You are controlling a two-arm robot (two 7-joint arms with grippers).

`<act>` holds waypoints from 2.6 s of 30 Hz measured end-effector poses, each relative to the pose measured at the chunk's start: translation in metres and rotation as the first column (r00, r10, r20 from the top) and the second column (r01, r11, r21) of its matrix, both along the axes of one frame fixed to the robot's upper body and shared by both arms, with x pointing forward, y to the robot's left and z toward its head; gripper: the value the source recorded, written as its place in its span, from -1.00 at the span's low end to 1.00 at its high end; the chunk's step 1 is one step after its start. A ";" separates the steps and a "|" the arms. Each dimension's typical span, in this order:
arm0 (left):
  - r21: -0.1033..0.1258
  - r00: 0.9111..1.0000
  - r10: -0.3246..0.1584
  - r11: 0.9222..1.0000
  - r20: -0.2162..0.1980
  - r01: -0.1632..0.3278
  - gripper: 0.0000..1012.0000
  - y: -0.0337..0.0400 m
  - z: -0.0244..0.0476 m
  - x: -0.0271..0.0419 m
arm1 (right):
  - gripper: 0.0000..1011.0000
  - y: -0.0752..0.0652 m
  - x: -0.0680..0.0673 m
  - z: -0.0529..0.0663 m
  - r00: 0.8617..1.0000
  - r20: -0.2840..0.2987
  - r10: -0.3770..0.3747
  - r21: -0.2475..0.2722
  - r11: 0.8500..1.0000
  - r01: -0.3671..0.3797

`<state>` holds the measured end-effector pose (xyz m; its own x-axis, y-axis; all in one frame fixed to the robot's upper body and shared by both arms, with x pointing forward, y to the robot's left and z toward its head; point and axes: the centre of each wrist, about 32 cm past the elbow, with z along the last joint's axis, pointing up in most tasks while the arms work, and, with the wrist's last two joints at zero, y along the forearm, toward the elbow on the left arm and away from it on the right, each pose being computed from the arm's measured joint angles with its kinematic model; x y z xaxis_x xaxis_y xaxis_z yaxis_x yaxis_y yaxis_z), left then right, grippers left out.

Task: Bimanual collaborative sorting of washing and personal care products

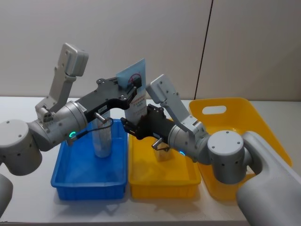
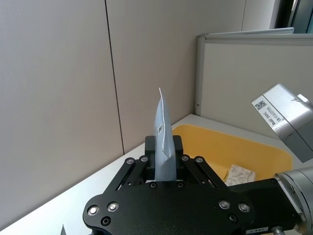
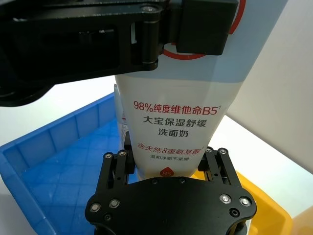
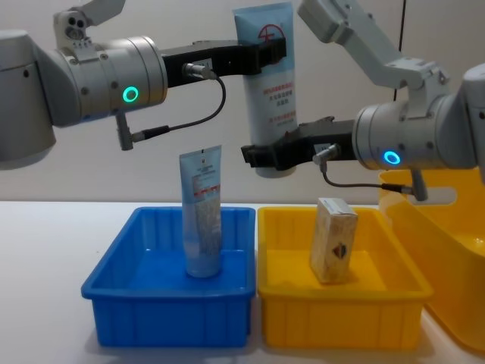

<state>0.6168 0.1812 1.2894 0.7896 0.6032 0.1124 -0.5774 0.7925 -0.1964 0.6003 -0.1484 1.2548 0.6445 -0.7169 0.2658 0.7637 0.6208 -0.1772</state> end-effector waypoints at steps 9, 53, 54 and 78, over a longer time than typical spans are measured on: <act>-0.001 1.000 0.000 1.000 0.000 0.000 -0.67 -0.0001 0.0000 0.0000 | 0.26 0.000 0.000 0.000 1.000 0.000 0.000 0.000 1.000 0.000; 0.000 1.000 0.000 1.000 0.000 0.000 0.98 -0.0001 -0.0001 0.0000 | 0.26 -0.030 -0.003 0.009 0.987 0.036 -0.157 0.074 0.985 0.154; 0.000 1.000 0.000 1.000 0.000 0.000 0.98 0.0000 0.0000 0.0000 | 0.26 -0.032 -0.003 0.010 0.986 0.035 -0.166 0.076 0.984 0.163; 0.000 1.000 0.000 1.000 0.000 0.000 0.98 0.0000 0.0000 0.0000 | 0.26 -0.079 0.020 0.033 0.882 -0.068 -0.466 -0.047 0.885 0.463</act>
<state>0.6168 0.1811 1.2894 0.7897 0.6032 0.1119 -0.5774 0.7924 -0.1966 0.6204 -0.2278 1.2880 0.2581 -0.9318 0.2550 0.9471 0.1919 -0.2574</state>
